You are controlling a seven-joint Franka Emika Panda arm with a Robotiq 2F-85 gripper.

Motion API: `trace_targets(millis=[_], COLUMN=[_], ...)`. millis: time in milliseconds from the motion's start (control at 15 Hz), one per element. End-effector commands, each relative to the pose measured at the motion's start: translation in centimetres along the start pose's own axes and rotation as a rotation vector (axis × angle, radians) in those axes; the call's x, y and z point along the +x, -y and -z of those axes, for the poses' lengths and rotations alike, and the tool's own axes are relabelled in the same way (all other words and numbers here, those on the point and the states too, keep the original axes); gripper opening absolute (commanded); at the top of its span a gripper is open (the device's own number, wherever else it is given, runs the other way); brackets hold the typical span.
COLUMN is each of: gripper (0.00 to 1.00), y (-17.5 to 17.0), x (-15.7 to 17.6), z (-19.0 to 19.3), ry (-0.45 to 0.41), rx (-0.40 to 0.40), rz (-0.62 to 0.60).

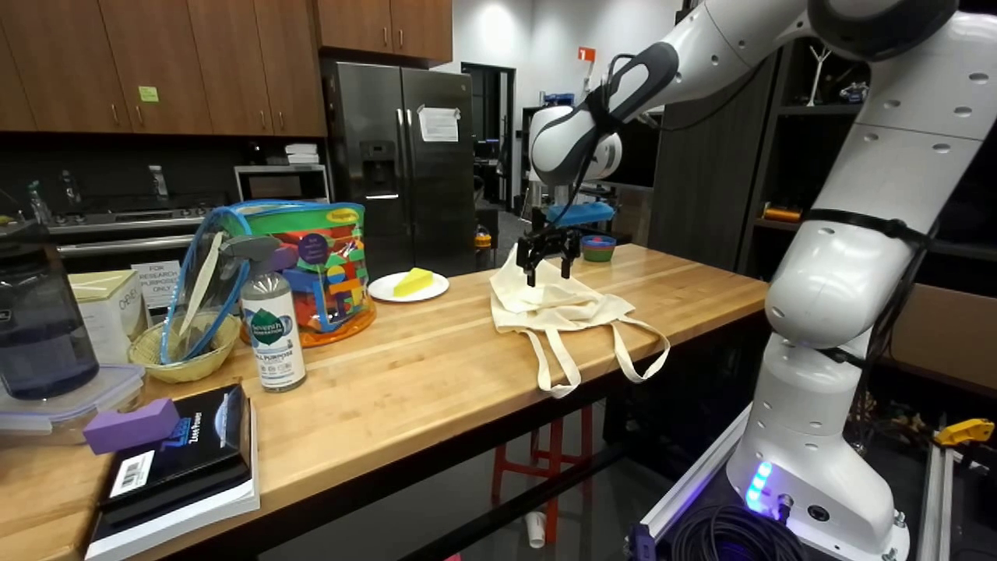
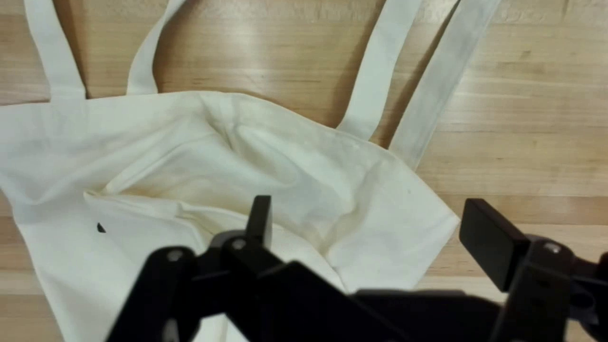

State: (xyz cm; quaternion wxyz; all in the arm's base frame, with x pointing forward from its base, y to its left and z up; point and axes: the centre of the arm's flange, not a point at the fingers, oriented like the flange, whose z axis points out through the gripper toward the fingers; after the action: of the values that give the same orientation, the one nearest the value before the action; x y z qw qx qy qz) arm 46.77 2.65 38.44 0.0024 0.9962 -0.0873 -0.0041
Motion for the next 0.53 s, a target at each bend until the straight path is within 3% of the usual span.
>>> trace_targets(millis=[0, 467], gripper=[1.00, 1.00], y=[-0.29, -0.23], x=[0.82, 0.52], z=[-1.22, -1.50], ry=[-0.026, 0.003], rx=[-0.054, -0.038], rz=[-0.056, -0.034])
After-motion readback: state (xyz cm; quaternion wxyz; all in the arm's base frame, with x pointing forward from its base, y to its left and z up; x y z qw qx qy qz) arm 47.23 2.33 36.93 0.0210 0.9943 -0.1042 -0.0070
